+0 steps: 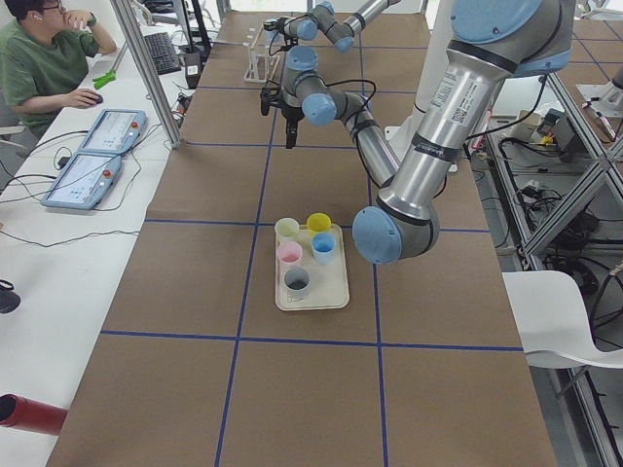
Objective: Transfer IKEA cup to right arm and place on rack
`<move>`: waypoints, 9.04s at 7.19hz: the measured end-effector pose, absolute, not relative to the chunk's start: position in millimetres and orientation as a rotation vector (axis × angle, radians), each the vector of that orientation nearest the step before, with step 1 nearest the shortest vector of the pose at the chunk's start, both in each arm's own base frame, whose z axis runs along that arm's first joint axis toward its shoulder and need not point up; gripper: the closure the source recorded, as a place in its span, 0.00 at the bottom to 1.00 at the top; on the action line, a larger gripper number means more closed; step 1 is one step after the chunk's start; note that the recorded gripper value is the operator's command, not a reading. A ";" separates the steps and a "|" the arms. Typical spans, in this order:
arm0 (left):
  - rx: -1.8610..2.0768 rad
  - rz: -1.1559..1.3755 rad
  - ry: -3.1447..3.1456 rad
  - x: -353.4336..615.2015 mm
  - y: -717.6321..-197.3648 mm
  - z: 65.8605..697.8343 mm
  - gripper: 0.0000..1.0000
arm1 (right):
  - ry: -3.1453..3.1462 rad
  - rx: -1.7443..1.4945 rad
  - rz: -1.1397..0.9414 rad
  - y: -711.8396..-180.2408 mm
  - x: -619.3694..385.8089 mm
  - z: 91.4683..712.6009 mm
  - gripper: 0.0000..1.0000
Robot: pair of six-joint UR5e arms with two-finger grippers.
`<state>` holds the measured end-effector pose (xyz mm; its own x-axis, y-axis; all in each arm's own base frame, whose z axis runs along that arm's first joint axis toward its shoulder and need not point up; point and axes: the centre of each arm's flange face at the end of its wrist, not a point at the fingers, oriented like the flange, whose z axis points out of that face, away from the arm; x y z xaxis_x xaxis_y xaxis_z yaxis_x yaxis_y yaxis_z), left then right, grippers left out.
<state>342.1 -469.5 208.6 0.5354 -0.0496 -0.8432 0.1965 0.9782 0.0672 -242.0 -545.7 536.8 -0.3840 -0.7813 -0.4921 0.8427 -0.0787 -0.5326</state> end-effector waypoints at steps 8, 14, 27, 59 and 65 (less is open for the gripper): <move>0.162 -0.147 0.999 342.0 -469.3 207.3 0.00 | 0.935 0.081 -1.738 -545.3 -242.8 541.4 0.59; 0.163 -0.147 1.000 341.5 -468.8 206.7 0.00 | 0.971 0.047 -1.752 -543.9 -248.4 552.1 0.24; 0.165 -0.144 1.000 340.4 -467.9 206.7 0.00 | 0.752 0.423 -1.515 -532.5 -187.9 418.9 0.19; 0.077 0.116 0.922 129.5 -456.7 642.1 0.95 | -0.719 0.659 -0.220 -495.0 -346.8 216.3 0.01; 0.121 0.140 0.940 130.7 -457.1 613.4 1.00 | -0.719 0.663 -0.219 -495.1 -346.9 215.3 0.01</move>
